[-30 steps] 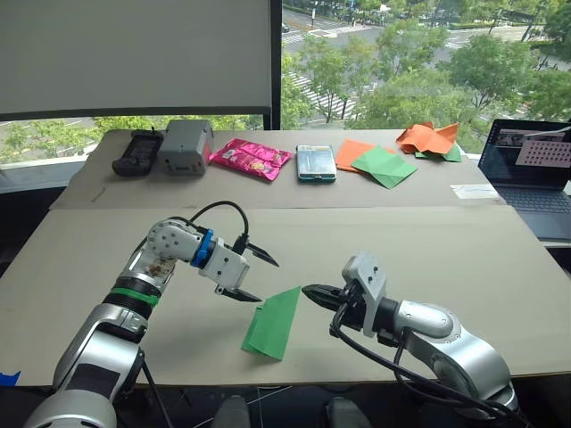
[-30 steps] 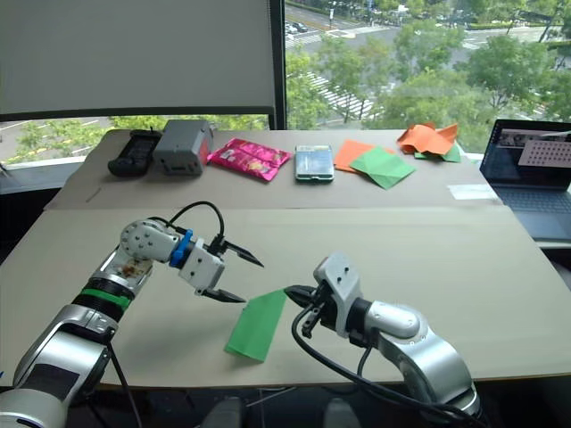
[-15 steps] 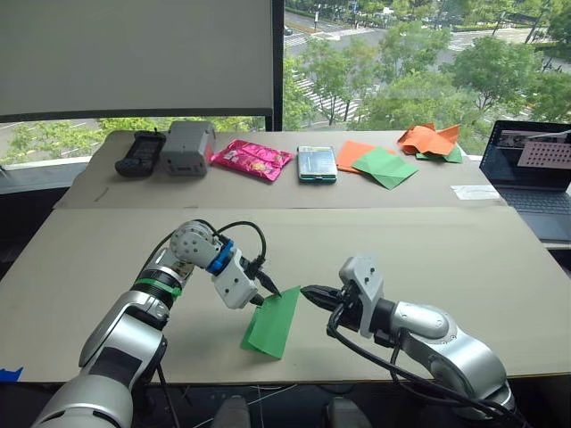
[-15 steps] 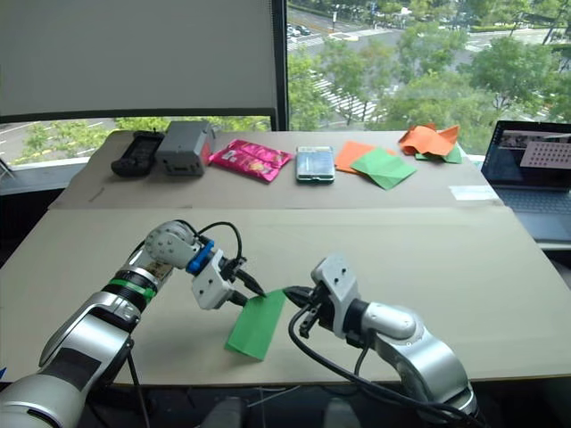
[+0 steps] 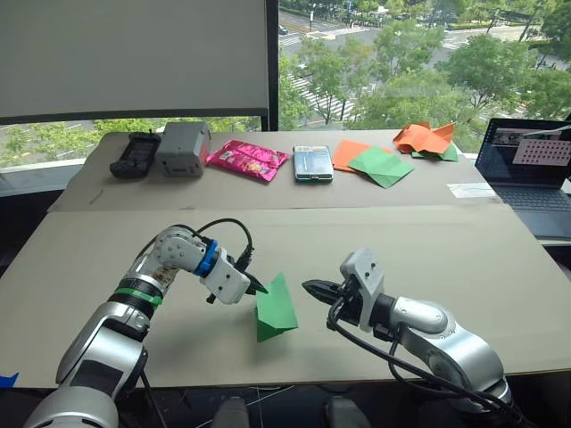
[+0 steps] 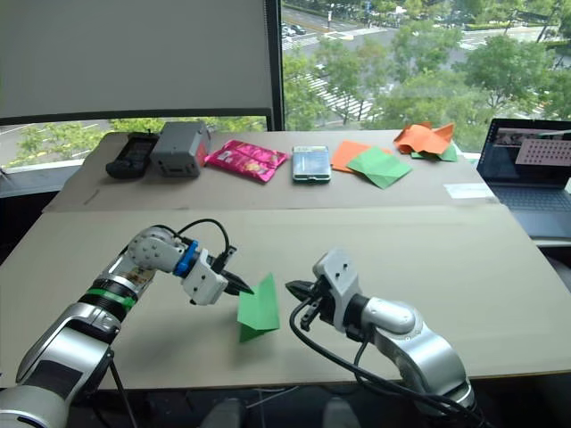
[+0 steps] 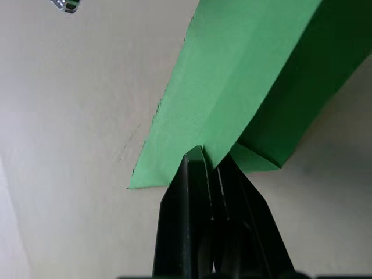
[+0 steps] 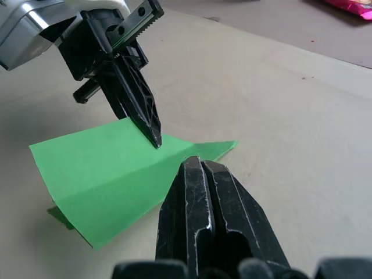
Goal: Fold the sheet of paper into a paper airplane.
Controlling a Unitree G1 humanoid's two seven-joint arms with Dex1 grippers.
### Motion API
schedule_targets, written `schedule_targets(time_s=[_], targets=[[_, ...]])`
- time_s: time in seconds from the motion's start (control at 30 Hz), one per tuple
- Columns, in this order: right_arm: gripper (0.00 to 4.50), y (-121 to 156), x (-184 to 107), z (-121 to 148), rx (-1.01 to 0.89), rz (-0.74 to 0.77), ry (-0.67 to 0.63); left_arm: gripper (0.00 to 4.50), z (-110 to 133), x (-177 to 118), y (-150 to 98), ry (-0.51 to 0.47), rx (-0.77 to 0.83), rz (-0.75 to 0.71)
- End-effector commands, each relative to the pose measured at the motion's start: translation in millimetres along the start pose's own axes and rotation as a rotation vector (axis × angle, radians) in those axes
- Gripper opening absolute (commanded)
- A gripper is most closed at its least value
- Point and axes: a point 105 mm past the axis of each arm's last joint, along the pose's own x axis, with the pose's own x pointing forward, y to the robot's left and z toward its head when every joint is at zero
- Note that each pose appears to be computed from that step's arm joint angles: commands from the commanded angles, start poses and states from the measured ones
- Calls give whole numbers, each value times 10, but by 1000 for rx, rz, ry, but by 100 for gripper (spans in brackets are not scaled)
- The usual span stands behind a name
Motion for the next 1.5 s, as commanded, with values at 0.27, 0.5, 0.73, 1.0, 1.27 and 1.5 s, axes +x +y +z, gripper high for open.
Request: schedule_targets(time_s=[0.27, 0.5, 0.73, 1.0, 1.27, 1.5], targets=[[0, -37, -20, 234, -85, -19, -76, 2, 30, -200, -136, 294, -531, 276], [29, 107, 90, 230, -163, 102, -63, 1, 64, -40, -264, 355, -681, 314], [261, 239, 198, 178, -264, 206, -46, 182, 246, -62, -260, 241, -738, 305], [330, 394, 236, 59, -280, 282, -35, 248, 422, -379, -212, 81, -741, 241], [330, 389, 386, -90, -336, 226, -15, 248, 221, -638, -252, -24, -807, 294], [250, 353, 428, -86, -358, 167, -40, 253, 43, -732, -195, -69, -875, 420]])
